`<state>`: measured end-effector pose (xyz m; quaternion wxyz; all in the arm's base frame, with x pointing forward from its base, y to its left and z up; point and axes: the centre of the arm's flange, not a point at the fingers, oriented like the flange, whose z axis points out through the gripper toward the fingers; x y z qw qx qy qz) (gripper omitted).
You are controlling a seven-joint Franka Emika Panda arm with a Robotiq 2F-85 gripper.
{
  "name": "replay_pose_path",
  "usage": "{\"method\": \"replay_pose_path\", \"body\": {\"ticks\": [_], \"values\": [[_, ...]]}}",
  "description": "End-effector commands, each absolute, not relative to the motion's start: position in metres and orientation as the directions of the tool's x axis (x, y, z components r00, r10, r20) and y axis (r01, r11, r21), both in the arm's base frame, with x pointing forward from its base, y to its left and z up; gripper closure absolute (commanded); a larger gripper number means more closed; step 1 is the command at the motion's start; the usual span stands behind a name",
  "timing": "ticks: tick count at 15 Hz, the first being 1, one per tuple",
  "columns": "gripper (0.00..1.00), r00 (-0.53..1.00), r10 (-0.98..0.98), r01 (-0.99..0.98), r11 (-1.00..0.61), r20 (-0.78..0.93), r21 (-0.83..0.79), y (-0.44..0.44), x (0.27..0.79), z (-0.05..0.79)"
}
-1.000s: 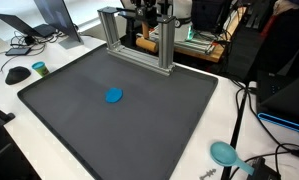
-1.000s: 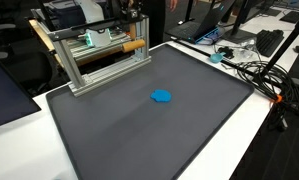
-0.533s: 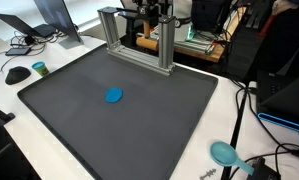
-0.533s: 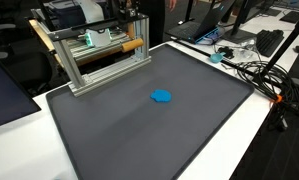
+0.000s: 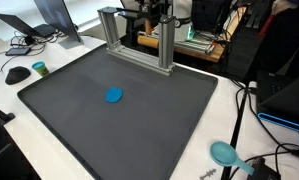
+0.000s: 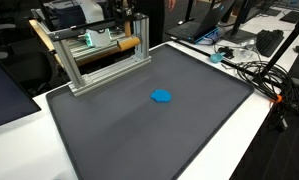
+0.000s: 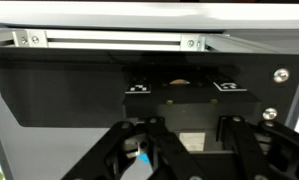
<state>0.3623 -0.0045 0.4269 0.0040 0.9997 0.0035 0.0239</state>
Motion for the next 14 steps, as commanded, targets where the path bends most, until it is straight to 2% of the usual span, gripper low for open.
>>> {"method": "replay_pose_path", "body": {"ticks": [1,6,7,8,12,14], "values": [[0.78,0.999,0.038,0.038,-0.999,0.015,-0.005,-0.0041,0.3388,0.4129],[0.78,1.000,0.029,0.029,-0.999,0.010,-0.026,-0.0052,0.3360,0.4148],[0.28,1.000,0.026,0.026,-0.999,0.011,-0.030,-0.0056,0.3366,0.4162],[0.26,1.000,0.019,0.020,-0.999,0.013,-0.032,-0.0055,0.3371,0.4170],[0.02,1.000,0.001,0.001,-1.000,0.017,-0.010,-0.0046,0.3378,0.4184],[0.00,1.000,-0.010,-0.010,-1.000,0.023,-0.001,-0.0048,0.3382,0.4184]]}}
